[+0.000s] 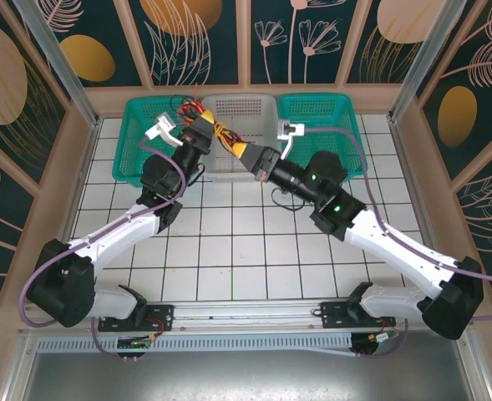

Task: Untangle the cables

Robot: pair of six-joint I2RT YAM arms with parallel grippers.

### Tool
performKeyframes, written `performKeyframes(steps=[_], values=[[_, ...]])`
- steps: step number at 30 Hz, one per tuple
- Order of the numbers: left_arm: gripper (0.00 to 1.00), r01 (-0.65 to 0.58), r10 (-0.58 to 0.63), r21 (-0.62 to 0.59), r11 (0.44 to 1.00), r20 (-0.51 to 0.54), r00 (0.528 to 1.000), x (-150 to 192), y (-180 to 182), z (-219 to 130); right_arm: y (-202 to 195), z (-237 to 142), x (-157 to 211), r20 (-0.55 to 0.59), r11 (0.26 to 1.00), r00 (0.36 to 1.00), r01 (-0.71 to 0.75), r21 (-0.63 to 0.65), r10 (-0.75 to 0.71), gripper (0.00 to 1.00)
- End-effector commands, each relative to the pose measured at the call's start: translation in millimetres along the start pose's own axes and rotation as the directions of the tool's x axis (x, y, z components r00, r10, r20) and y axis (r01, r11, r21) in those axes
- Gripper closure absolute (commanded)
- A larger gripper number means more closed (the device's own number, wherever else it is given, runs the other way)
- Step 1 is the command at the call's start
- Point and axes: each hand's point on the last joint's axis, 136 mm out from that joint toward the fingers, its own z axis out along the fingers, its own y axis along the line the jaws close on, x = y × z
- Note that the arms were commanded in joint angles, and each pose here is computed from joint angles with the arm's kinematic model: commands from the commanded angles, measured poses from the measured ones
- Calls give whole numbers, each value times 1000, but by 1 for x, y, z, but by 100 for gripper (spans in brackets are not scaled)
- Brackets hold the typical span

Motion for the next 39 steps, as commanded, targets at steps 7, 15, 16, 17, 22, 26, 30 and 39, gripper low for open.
performKeyframes(steps=[7,15,16,17,22,26,30,39], values=[[100,148,-65,313,938,-261,963,33,-59,-44,-62,-1,-77,-27,960,996,92,263,-88,100],[100,304,-144,478,824,-342,929,15,-116,-53,-144,-17,-76,-35,958,995,-79,274,92,100],[100,324,-172,482,814,-331,928,10,-118,-52,-151,-17,-66,-44,958,992,-99,269,115,100],[100,342,-204,486,804,-315,927,5,-118,-53,-156,-17,-57,-48,957,990,-118,265,135,100],[100,380,-347,455,805,-158,925,-25,-103,-41,-166,-19,8,-53,952,968,-231,200,246,100],[100,283,-323,329,901,72,944,-49,-70,-30,-154,-13,57,-67,945,950,-292,147,304,100],[100,191,-238,207,960,234,943,-65,-44,-22,-125,-19,69,-16,947,948,-317,55,318,100],[100,-32,53,-94,995,229,972,-43,15,-19,-36,-34,17,61,991,990,-125,-51,128,100]])
